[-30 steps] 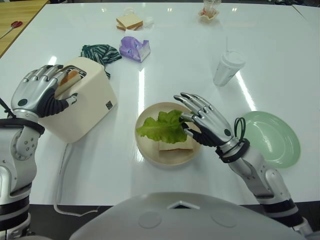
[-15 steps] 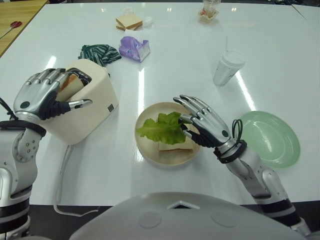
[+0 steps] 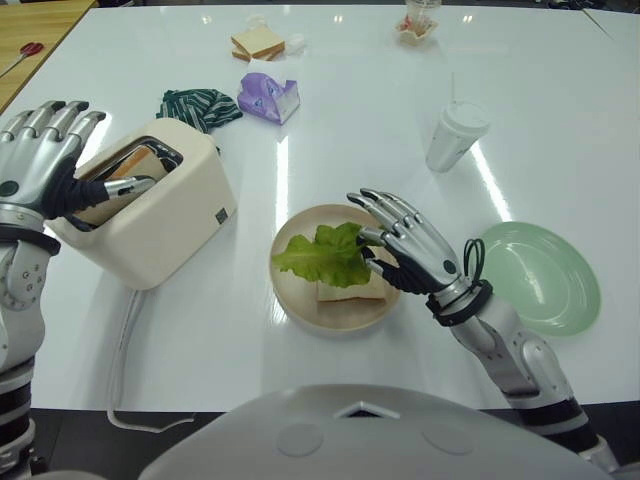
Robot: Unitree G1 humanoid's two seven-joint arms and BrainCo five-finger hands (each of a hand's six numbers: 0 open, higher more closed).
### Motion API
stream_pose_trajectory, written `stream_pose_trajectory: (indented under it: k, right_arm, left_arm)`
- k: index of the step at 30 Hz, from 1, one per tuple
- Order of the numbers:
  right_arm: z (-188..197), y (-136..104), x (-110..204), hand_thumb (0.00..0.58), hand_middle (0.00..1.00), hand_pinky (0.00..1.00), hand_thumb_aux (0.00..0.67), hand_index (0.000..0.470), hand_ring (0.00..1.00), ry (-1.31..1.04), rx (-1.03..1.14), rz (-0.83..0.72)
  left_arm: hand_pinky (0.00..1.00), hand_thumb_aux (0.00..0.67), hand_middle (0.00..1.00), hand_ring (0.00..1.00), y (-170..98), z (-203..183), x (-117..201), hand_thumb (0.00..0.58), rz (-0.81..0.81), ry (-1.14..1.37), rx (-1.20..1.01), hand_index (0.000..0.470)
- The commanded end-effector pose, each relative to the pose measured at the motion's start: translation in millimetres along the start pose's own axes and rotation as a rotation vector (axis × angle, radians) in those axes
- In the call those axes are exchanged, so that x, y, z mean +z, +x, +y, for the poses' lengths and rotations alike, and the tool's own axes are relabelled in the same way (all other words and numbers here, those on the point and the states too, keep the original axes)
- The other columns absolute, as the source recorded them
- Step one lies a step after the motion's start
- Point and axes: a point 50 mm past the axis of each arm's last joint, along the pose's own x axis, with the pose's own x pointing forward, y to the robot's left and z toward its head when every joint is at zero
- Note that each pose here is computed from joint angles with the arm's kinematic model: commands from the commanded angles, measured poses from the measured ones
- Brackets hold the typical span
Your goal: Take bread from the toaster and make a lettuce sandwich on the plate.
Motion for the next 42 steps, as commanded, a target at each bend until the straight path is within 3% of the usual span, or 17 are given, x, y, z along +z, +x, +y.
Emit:
stream_pose_trajectory:
  k: [1,4,6,7,9,10,16,17,18,19,30,41,42]
  right_arm:
    - [-1.6,-0.4,-1.5,0.58,0.0,0.0,0.67,0.47,0.0,-0.01,-0.004,0.01]
    - [-2.3,-0.4,-2.1,0.58,0.0,0.0,0.67,0.47,0.0,-0.012,-0.005,0.013]
    - [-3.2,-0.8,-2.8,0.58,0.0,0.0,0.67,0.47,0.0,-0.014,-0.007,0.017]
    - [-3.8,-1.0,-3.2,0.58,0.0,0.0,0.67,0.47,0.0,-0.016,-0.009,0.018]
    - [-4.4,-1.1,-3.9,0.58,0.0,0.0,0.67,0.47,0.0,-0.017,-0.011,0.02]
    - [-4.5,-1.1,-3.9,0.58,0.0,0.0,0.67,0.47,0.0,-0.016,-0.011,0.02]
    - [-4.0,-1.9,-6.6,0.58,0.0,0.0,0.67,0.47,0.0,-0.021,0.0,0.029]
    - [-3.4,-2.5,-8.3,0.58,0.0,0.0,0.67,0.47,0.0,-0.026,0.008,0.037]
    - [-1.1,-3.8,-11.1,0.58,0.0,0.0,0.67,0.47,0.0,-0.036,0.032,0.05]
    - [2.7,-5.7,-14.1,0.58,0.0,0.0,0.67,0.47,0.0,-0.045,0.065,0.064]
    - [35.9,-22.6,-35.1,0.58,0.0,0.0,0.67,0.47,0.0,-0.135,0.31,0.129]
    - [25.1,-20.3,-32.4,0.58,0.0,0.0,0.665,0.466,0.0,-0.163,0.262,0.127]
    - [23.1,-19.0,-30.6,0.512,0.0,0.0,0.441,0.31,0.0,-0.162,0.254,0.123]
  left_arm:
    - [0.0,0.066,0.0,0.0,-1.2,-14.5,-2.8,0.108,0.004,0.012,-0.076,0.046]
    - [0.0,0.205,0.0,0.0,-2.0,-23.4,1.4,0.301,-0.013,-0.019,-0.121,0.144]
    - [0.0,0.357,0.0,0.0,-2.0,-27.4,5.1,0.454,-0.028,-0.039,-0.141,0.251]
    - [0.0,0.368,0.0,0.0,-1.6,-29.0,5.5,0.462,-0.029,-0.035,-0.146,0.258]
    - [0.0,0.57,0.0,0.0,-0.8,-30.6,4.4,0.567,-0.024,-0.034,-0.147,0.4]
    - [0.0,0.67,0.0,0.0,-0.4,-30.4,4.0,0.58,-0.022,-0.044,-0.143,0.47]
    - [0.0,0.67,0.0,0.0,0.3,-15.2,14.9,0.58,-0.077,-0.159,-0.07,0.47]
    - [0.26,0.67,0.26,0.26,0.2,-11.0,17.0,0.58,-0.088,-0.185,-0.051,0.47]
    - [0.89,0.67,0.89,0.89,0.5,-6.5,17.9,0.58,-0.094,-0.205,-0.029,0.47]
    - [1.0,0.67,1.0,1.0,1.0,-2.5,17.7,0.58,-0.096,-0.219,-0.008,0.47]
    - [1.0,0.67,1.0,1.0,-2.7,24.4,12.3,0.58,-0.084,-0.228,0.107,0.47]
    - [1.0,0.67,1.0,1.0,0.4,64.4,11.9,0.58,-0.15,-0.186,0.233,0.47]
    - [1.0,0.67,1.0,1.0,1.3,68.3,11.5,0.58,-0.158,-0.179,0.241,0.47]
